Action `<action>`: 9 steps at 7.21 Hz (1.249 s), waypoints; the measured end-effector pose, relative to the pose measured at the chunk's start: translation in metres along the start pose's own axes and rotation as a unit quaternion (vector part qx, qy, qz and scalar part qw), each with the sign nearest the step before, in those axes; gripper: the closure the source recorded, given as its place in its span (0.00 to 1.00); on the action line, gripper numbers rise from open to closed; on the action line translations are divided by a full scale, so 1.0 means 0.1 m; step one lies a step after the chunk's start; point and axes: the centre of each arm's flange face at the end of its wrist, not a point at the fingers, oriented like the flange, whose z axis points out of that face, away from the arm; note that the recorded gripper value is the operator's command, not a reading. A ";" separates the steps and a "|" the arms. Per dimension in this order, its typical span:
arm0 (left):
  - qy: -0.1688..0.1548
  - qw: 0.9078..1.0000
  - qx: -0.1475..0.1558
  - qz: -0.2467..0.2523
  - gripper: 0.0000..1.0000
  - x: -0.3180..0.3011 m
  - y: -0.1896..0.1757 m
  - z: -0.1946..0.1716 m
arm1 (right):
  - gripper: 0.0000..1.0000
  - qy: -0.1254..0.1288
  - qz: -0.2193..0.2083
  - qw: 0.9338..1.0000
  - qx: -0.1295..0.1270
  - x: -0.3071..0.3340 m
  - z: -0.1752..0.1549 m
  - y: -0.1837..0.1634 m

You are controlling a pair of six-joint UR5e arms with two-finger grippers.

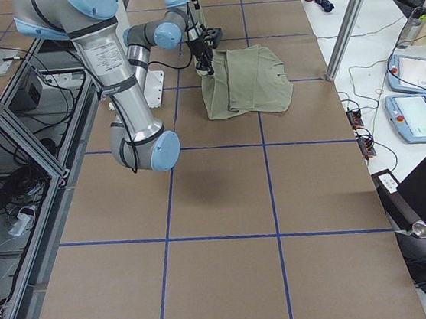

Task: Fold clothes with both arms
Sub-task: 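Grasp the hem corners with both grippers and lift them toward the collar, then lay the hem over the collar and release with both grippers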

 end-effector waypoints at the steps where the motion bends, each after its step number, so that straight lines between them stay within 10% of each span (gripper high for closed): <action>1: -0.015 1.000 0.011 0.004 1.00 -0.04 -0.16 0.14 | 1.00 -0.002 -0.001 1.000 0.009 -0.15 0.26 -0.22; 9: -0.121 0.988 0.072 0.060 1.00 -0.58 -2.02 2.08 | 1.00 0.004 -0.011 0.999 0.052 -0.99 1.79 -1.44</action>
